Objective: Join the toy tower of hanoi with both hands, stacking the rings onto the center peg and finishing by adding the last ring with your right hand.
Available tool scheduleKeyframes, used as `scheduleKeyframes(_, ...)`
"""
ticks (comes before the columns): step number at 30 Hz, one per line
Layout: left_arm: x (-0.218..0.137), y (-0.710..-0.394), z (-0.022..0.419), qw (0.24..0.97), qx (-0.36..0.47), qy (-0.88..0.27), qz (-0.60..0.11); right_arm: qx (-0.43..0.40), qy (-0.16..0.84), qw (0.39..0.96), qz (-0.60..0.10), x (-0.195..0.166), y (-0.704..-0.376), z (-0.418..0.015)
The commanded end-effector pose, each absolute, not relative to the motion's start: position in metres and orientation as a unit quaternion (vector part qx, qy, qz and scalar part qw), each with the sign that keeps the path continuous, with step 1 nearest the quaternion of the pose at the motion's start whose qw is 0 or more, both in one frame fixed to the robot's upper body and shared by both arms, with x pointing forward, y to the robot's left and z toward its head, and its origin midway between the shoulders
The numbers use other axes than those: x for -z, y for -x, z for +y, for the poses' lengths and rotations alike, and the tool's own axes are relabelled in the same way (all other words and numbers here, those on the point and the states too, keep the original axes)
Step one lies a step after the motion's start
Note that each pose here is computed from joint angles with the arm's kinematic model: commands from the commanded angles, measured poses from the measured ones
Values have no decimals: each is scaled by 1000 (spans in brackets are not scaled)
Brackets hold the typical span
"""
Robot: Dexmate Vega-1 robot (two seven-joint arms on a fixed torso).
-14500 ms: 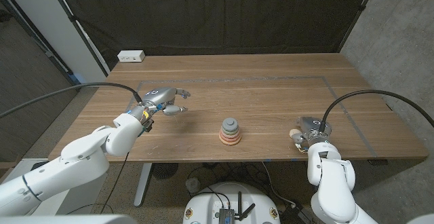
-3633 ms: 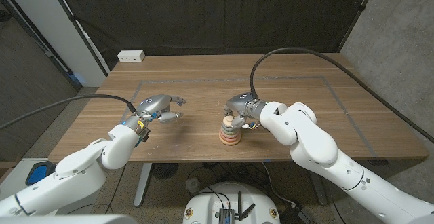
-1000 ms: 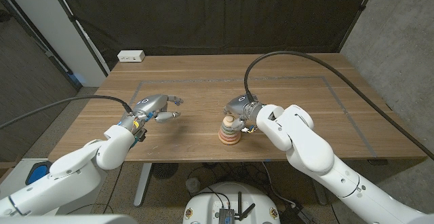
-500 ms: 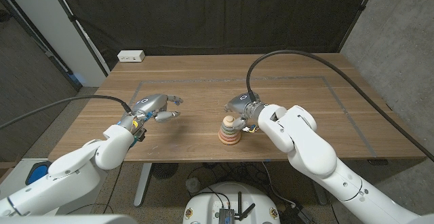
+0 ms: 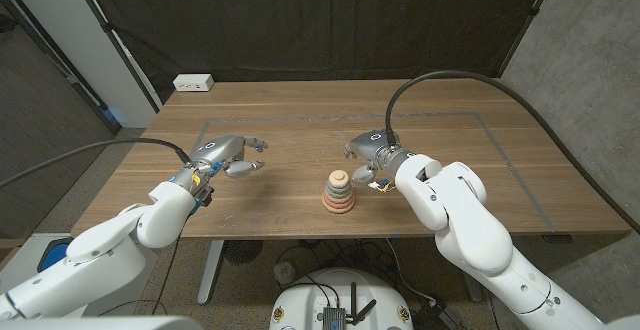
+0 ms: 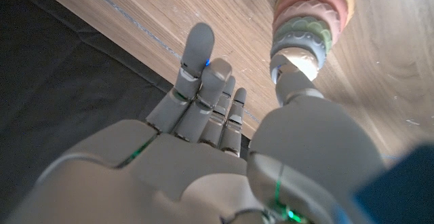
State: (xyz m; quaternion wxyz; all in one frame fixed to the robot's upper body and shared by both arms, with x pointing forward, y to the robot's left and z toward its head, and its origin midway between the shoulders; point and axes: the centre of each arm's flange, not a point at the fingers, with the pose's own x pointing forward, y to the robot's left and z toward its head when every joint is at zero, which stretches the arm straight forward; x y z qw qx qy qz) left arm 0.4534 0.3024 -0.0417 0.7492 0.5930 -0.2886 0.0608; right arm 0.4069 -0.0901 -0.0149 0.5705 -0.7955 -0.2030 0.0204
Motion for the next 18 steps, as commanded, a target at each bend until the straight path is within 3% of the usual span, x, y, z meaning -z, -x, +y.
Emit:
scheduleKeyframes(1, 38, -450, 294, 760, -89, -575, -290, 41, 750, 626, -209, 17, -400, -145)
scheduleKeyframes(18, 48, -446, 268, 765, -152, -549, -300, 66, 681, 688, -239, 34, -411, -223)
